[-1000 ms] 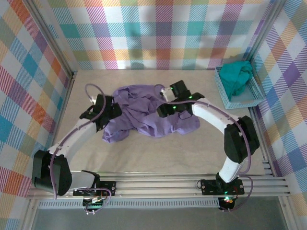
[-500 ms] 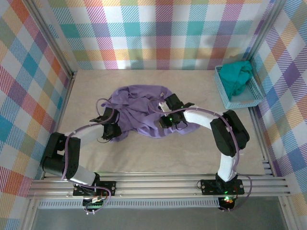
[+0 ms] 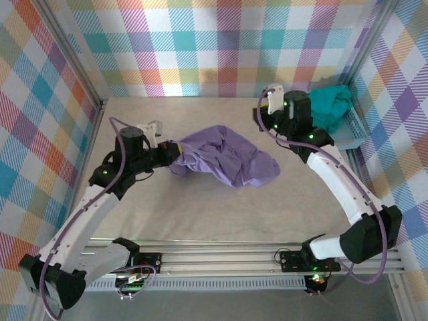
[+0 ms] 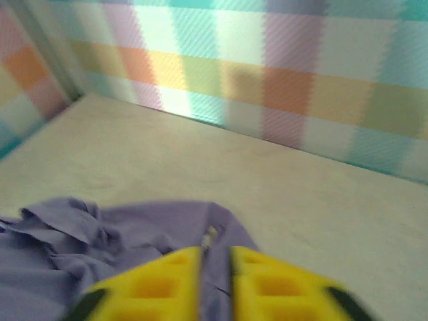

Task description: Fold the inside-out t-shirt

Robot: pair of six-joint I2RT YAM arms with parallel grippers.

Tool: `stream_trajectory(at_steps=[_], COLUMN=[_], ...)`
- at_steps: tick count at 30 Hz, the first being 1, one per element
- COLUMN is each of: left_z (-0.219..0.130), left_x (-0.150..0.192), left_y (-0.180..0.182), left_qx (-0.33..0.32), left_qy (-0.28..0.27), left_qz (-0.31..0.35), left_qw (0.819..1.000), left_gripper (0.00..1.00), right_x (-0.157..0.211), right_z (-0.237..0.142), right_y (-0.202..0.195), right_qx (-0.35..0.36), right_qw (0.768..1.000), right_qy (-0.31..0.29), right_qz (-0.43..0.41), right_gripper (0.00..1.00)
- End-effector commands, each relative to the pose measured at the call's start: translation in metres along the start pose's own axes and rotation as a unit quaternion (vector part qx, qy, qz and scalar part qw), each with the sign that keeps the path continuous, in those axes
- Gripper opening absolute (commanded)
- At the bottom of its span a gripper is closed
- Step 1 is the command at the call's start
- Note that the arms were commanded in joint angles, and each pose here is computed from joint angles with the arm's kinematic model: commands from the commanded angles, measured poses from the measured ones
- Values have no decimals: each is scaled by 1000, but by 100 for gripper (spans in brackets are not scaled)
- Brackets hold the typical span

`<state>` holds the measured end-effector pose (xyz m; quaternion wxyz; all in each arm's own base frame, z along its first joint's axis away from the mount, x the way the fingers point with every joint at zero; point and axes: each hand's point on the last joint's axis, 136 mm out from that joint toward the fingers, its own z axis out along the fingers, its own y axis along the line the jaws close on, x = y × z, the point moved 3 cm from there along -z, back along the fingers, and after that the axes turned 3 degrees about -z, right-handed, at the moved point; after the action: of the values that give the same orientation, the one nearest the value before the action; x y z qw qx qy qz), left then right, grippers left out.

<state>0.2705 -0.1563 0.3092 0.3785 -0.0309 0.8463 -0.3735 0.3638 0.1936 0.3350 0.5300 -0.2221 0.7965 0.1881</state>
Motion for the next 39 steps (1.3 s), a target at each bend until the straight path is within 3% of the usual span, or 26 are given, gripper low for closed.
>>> stream_trajectory(at_steps=[1, 5, 10, 12, 18, 19, 26, 31, 34, 39], left_z=[-1, 2, 7, 7, 4, 3, -31, -102, -122, -127], left_x=[8, 4, 5, 6, 1, 0, -33, -74, -91, -108], left_y=[12, 6, 2, 3, 1, -2, -39, -54, -65, -77], left_qx=[-45, -34, -18, -18, -19, -14, 34, -4, -3, -12], left_qy=[28, 30, 40, 41, 30, 26, -46, -203, -252, -257], left_qz=[-4, -3, -8, -9, -11, -12, 22, 54, 61, 76], left_qw=[999, 999, 999, 999, 999, 999, 998, 978, 966, 963], left_gripper=[0, 0, 0, 0, 0, 0, 0, 2, 2, 3], right_x=[92, 152, 175, 183, 174, 167, 55, -17, -49, -73], right_z=[22, 15, 45, 66, 76, 70, -50, -116, -132, -125], right_y=[73, 134, 150, 146, 135, 131, 113, 95, 85, 77], right_qx=[-146, -224, -215, -191, -156, -152, -253, -221, -193, -169], right_qw=[982, 963, 964, 968, 975, 976, 964, 970, 975, 979], right_qy=[118, 145, 139, 144, 124, 122, 48, -46, -84, -93], right_qz=[4, -43, -69, -75, -98, -102, -69, -90, -74, -68], right_gripper=[47, 66, 70, 63, 9, 1, 0, 0, 0, 0])
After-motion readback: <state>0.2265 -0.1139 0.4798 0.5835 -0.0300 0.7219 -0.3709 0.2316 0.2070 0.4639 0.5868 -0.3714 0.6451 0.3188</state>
